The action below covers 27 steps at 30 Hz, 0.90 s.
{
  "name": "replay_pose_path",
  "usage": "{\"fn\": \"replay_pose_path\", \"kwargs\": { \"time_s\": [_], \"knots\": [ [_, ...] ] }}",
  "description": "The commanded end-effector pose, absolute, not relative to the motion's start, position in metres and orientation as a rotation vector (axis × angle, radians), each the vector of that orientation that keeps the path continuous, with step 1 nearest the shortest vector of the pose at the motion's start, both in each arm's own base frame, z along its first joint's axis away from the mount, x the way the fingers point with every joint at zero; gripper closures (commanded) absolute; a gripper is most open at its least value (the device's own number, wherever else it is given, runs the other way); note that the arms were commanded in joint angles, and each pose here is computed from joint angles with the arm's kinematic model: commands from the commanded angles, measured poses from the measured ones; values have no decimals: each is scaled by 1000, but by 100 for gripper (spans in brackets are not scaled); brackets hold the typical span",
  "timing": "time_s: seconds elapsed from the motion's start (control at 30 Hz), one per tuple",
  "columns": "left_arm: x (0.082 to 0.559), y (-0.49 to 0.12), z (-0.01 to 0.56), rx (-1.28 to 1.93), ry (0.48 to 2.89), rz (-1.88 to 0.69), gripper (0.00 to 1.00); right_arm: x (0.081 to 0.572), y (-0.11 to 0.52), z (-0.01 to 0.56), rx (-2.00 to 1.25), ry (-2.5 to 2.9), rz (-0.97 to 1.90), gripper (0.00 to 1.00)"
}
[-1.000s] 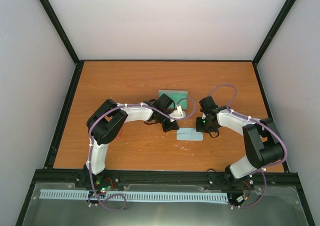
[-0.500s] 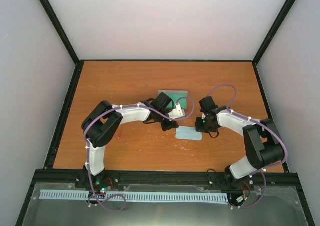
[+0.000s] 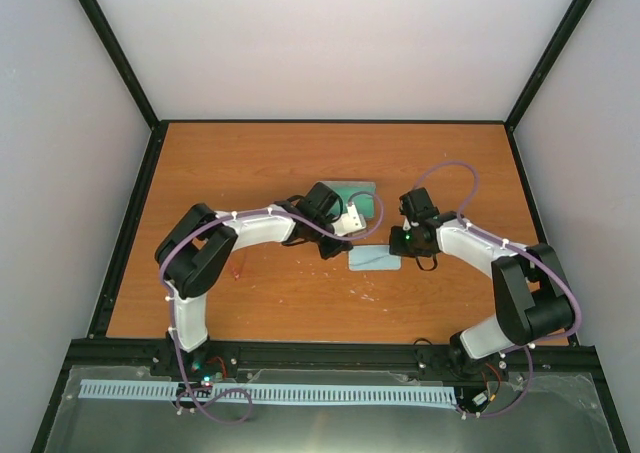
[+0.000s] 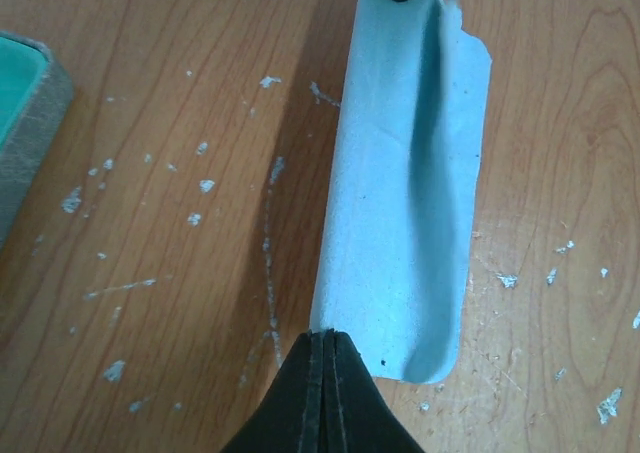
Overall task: Organize the sunglasses
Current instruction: Pick up the glasses cleaning cloth from the center of the board.
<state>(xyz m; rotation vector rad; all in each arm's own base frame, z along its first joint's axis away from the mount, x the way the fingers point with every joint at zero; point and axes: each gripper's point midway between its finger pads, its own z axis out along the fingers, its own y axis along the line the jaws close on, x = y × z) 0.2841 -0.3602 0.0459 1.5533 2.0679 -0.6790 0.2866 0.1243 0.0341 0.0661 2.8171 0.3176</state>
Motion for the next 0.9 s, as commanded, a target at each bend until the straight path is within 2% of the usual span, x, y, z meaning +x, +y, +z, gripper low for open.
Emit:
{"fn": "replay_pose_path", "kwargs": {
  "time_s": [0.0, 0.53, 0.87],
  "knots": [
    [299, -357, 67, 1522, 1996, -618, 99, 305, 131, 51, 64, 2738, 354, 97],
    [320, -336, 71, 1468, 2006, -534, 100, 332, 146, 55, 33, 2716, 397, 97],
    [355, -306, 76, 1373, 2036, -488, 100, 360, 174, 56, -52, 2721, 448, 97]
  ]
}}
